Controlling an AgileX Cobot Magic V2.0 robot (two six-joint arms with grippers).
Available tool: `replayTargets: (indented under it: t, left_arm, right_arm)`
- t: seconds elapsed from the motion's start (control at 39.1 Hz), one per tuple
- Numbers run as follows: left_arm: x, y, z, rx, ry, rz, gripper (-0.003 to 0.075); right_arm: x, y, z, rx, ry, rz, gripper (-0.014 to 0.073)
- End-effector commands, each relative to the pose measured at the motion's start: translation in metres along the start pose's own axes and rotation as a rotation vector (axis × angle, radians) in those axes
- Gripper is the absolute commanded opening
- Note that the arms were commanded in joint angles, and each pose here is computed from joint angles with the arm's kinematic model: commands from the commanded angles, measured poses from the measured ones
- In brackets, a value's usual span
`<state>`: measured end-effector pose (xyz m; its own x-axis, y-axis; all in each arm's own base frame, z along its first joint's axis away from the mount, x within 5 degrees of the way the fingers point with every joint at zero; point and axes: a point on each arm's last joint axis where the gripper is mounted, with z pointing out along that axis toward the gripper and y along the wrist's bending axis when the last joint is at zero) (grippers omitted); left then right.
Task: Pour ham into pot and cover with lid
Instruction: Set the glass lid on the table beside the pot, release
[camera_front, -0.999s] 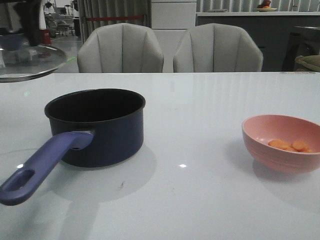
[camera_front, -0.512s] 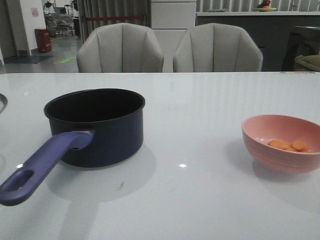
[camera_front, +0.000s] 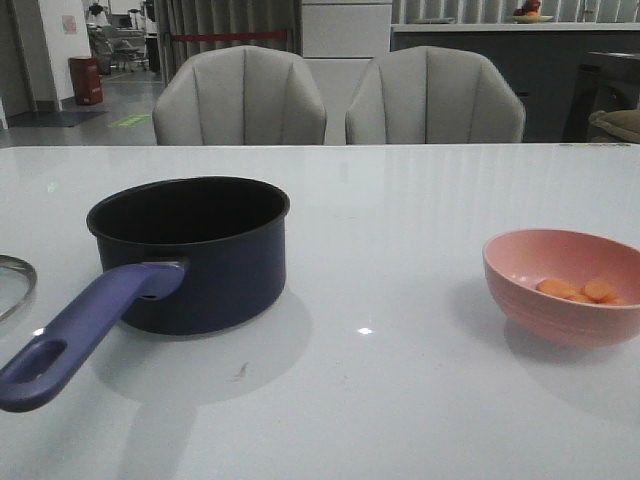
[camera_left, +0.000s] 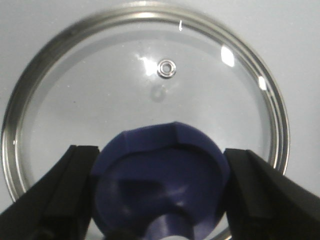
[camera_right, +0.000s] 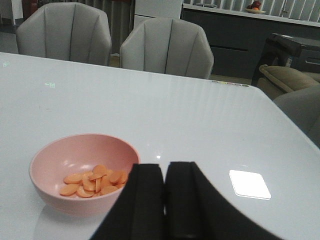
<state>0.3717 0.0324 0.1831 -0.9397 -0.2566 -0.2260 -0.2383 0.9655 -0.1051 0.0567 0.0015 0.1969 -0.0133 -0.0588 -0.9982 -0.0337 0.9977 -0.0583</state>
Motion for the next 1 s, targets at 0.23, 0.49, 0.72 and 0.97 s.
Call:
replayTargets:
  t: [0.23, 0.49, 0.72, 0.97]
  left_arm:
    - [-0.004, -0.005, -0.017, -0.022, -0.035, 0.051, 0.0609]
    - [-0.009, -0.021, -0.032, -0.076, -0.038, 0.161, 0.0625]
    - [-0.009, -0.028, -0.086, -0.053, -0.178, 0.171, 0.0625]
    - [0.035, -0.024, -0.177, 0.006, -0.406, 0.160, 0.0625]
  right_arm:
    - [-0.010, 0.000, -0.002, 0.004, -0.100, -0.012, 0.0143]
    - [-0.010, 0.000, -0.002, 0.004, -0.100, -0.012, 0.0143]
    - [-0.010, 0.000, -0.002, 0.004, -0.100, -0.012, 0.0143]
    - [-0.010, 0.000, -0.002, 0.004, -0.100, -0.012, 0.0143]
